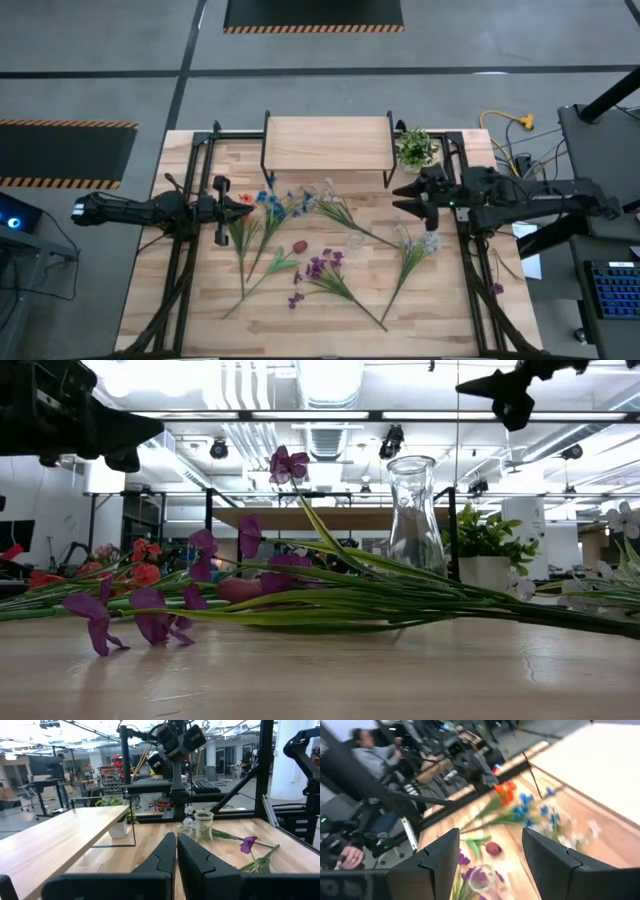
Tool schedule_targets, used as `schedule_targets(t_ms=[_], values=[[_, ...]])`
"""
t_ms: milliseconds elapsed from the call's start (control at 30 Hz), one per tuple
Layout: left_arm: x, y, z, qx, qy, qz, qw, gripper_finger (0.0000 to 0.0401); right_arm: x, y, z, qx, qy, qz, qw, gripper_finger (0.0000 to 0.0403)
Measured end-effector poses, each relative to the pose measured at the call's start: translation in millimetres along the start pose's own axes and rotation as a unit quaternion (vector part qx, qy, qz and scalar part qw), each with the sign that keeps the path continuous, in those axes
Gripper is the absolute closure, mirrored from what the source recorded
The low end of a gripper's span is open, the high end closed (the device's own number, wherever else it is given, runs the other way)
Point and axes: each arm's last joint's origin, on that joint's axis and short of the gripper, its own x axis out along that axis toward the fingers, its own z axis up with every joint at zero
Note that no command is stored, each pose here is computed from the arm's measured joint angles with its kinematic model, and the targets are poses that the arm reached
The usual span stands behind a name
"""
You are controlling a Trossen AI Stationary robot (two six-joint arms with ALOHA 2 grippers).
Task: Pick and place flowers into a vace then onto a shelf
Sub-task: Put the right white flowers into the transparent vase
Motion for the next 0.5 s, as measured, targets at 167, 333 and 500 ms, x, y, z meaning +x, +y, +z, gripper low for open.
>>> schedule_targets(t_ms=[167, 333, 500], values=[[0, 0, 4, -0.003, -0.020, 0.002, 1.000, 0.0401, 4, 10, 13, 0.053, 0.058, -0.067, 0.995, 0.0196], [0, 1, 8, -0.006, -0.039, 0.004, 0.999, 0.0401, 4, 25, 23, 0.101, 0.101, -0.123, 0.982, 0.0196], [-1, 2, 16, -0.010, -0.083, 0.008, 0.996, 0.0401, 5, 40, 32, 0.163, 0.122, -0.141, 0.969, 0.0196]])
